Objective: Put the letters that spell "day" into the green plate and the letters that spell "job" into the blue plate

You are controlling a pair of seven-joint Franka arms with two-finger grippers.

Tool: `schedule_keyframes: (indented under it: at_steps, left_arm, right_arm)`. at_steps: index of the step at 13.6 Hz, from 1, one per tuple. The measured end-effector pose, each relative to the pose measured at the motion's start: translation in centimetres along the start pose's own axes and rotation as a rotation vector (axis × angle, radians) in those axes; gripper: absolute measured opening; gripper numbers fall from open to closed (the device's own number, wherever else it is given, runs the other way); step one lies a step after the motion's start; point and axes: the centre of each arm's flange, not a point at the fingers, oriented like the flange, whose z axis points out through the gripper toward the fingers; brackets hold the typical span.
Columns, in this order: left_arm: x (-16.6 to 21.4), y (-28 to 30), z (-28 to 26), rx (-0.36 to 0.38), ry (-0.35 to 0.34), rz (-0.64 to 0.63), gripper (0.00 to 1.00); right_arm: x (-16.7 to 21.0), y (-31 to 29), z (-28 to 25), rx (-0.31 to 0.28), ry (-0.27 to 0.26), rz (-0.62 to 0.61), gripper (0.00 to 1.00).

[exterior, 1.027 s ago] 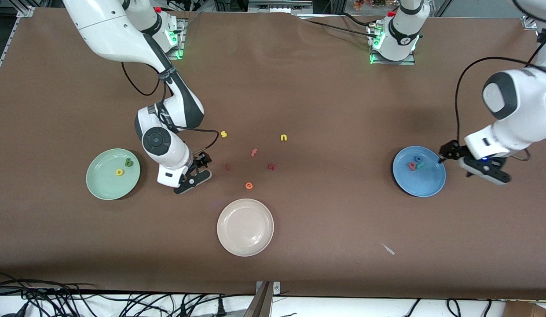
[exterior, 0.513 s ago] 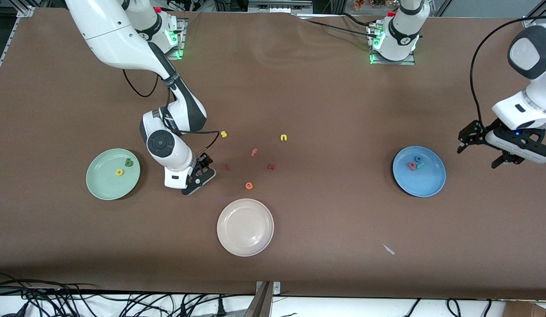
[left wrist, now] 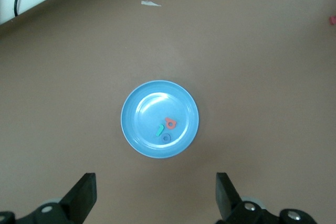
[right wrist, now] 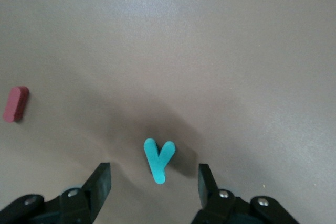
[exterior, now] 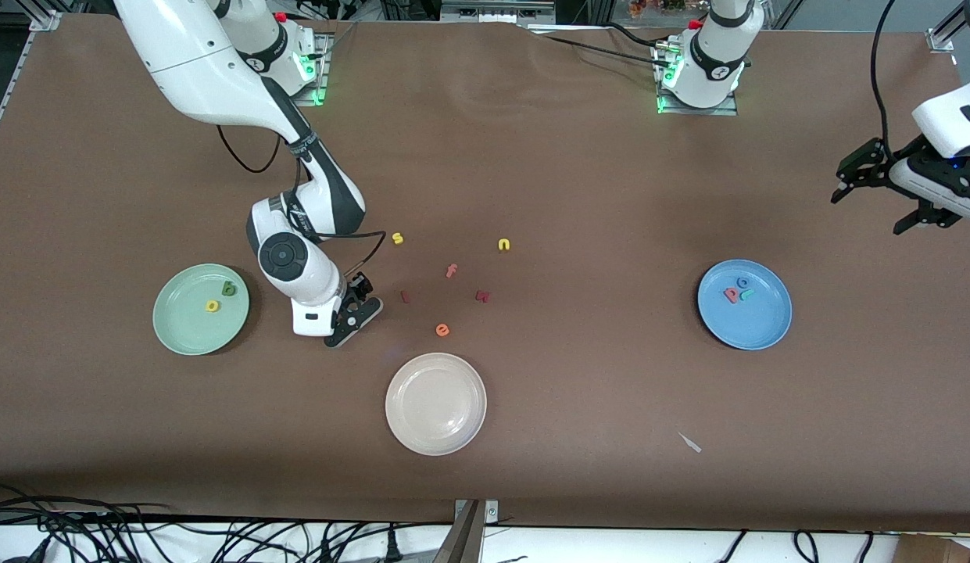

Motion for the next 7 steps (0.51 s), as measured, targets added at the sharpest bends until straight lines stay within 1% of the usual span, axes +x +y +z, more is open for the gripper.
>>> schedule_keyframes:
  at_steps: [1, 2, 3, 4, 5, 6, 7]
  left_arm:
    - [0.5, 0.9, -0.7, 0.020, -0.024, 0.000, 1.00]
    - [1.2, 2.0, -1.2, 0.044, -0.041, -0.007, 1.00]
    - [1.9, 3.1, -1.6, 0.061, -0.055, -0.014, 1.00]
    - [2.1, 3.7, -1.8, 0.062, -0.071, -0.021, 1.00]
    - [2.0, 3.9, -2.0, 0.057, -0.085, -0.029, 1.00]
    - [1.8, 3.8, -2.3, 0.050, -0.098, -0.036, 1.00]
    - [1.5, 3.6, -2.6, 0.045, -0.107, -0.042, 1.00]
  right_arm:
    - [0.0, 0.0, 0.1, -0.001, 0.002, -0.004, 0.71]
    - [0.0, 0.0, 0.2, -0.001, 0.004, -0.011, 0.71]
    - [0.0, 0.0, 0.3, -0.002, 0.006, -0.015, 0.65]
    - [0.1, 0.0, 0.4, -0.002, 0.008, -0.018, 0.64]
    - [0.1, 0.1, 0.5, -0.003, 0.011, -0.020, 0.57]
    - [0.2, 0.2, 0.4, -0.006, 0.015, -0.018, 0.46]
    - [0.2, 0.2, 0.4, -0.006, 0.015, -0.019, 0.46]
